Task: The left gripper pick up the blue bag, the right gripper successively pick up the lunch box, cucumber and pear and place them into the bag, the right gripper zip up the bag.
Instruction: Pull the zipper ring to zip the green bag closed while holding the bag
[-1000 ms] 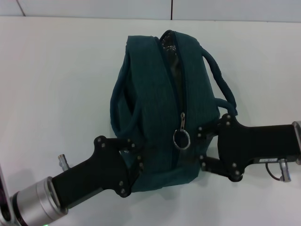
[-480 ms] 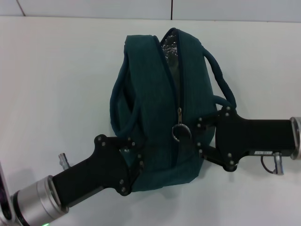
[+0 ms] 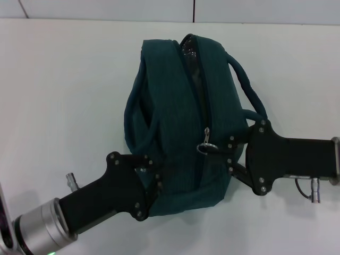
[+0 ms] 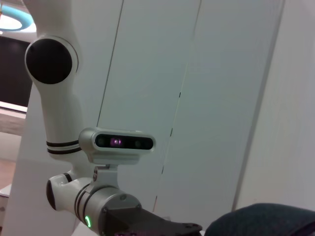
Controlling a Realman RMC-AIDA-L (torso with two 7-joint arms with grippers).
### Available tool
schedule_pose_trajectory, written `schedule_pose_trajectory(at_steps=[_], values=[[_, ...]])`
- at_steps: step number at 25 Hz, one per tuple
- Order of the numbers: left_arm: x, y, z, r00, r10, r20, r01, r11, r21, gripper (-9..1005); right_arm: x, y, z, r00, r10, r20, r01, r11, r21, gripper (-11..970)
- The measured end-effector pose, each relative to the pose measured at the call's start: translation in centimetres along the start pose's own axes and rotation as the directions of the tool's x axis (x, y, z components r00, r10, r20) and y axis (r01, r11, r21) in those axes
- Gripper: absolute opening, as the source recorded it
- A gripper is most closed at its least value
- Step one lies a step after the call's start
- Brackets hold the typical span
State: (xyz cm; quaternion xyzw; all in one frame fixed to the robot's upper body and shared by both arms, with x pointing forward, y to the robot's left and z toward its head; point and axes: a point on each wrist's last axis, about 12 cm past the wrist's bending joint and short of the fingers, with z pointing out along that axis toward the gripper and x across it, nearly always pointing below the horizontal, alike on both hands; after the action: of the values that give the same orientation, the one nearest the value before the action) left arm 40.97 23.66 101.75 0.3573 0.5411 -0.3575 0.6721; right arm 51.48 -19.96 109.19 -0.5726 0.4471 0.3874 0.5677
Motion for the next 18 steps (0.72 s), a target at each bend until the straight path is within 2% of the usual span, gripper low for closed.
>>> schedule_pose_trajectory(at_steps=[4,11,18], values=[[0.01,-0.04,0.0,1.0,-0.001,-0.001,0.001,1.0,0.004,63,0.04,0.03,-0.17,0.999,-0.035,0.015,0.034,0.999,0.029,32],[0.01,-0.01,-0.12,1.0,0.0,-0.007,0.0,1.0,0.015,64,-0.08,-0.05,-0.86,0.989,-0.116,0.088,0.097,0.976,0.195,35],[0.11,-0.35,0.07,1.0,-0.002,-0.018,0.003,0.998,0.068,64,-0.42,-0.37,-0.89,0.98,-0.164,0.112,0.132,0.959,0.251,37]])
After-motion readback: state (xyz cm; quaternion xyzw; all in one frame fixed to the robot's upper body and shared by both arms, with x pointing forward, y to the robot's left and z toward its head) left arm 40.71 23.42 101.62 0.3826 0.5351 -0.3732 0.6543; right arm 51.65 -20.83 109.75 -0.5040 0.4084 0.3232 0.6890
